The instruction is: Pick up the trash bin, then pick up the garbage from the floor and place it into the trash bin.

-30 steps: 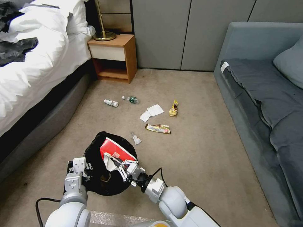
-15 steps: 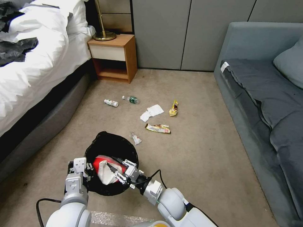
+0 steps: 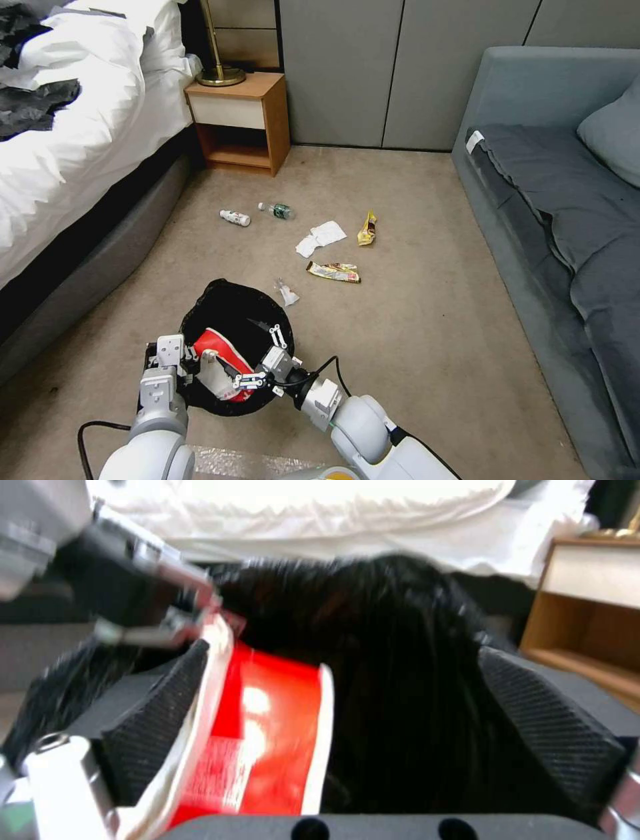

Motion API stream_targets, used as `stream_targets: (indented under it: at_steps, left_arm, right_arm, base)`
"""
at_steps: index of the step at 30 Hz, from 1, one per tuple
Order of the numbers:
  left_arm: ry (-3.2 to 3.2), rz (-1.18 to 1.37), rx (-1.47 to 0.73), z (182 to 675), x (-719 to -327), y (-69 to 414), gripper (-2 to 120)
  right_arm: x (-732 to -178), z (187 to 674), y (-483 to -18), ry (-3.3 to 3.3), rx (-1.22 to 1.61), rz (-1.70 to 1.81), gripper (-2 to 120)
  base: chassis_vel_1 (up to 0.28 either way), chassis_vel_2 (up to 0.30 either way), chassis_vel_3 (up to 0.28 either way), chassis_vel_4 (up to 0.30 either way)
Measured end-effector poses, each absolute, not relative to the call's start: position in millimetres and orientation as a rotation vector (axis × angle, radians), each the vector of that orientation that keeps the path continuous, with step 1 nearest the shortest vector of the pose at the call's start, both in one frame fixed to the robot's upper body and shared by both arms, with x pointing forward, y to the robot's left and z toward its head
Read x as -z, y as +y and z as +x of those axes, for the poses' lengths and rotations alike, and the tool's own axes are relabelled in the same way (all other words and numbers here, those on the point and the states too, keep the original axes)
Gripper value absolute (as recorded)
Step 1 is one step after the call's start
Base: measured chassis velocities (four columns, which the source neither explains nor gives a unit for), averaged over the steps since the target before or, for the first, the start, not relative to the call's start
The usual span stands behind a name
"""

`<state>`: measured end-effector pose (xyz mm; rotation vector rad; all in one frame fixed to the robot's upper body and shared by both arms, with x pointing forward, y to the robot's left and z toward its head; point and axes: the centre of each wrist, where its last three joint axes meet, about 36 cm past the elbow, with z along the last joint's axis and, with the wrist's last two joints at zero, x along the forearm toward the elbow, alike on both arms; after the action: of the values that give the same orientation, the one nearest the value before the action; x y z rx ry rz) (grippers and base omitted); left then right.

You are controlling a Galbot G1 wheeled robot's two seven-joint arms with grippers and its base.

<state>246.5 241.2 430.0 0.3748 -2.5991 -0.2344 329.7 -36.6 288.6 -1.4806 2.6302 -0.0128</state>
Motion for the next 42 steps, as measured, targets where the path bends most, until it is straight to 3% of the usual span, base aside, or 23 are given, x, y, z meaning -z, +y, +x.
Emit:
stream_targets:
  at_steps: [28, 42]
  left_arm:
    - [-2.609, 0.368, 0.241, 247.7, -431.2, 240.6, 1]
    - [-2.611, 0.388, 0.259, 254.9, -428.7, 253.2, 1]
  right_arm:
    - [-348.8, 329.7, -53.8, 2.909, -0.089, -1.331, 100]
    - [-385.2, 330.9, -111.9, 2.912, -0.102, -0.810, 100]
  base:
    - [0.000, 0.000, 0.000, 0.000]
    - [0.000, 0.000, 0.000, 0.000]
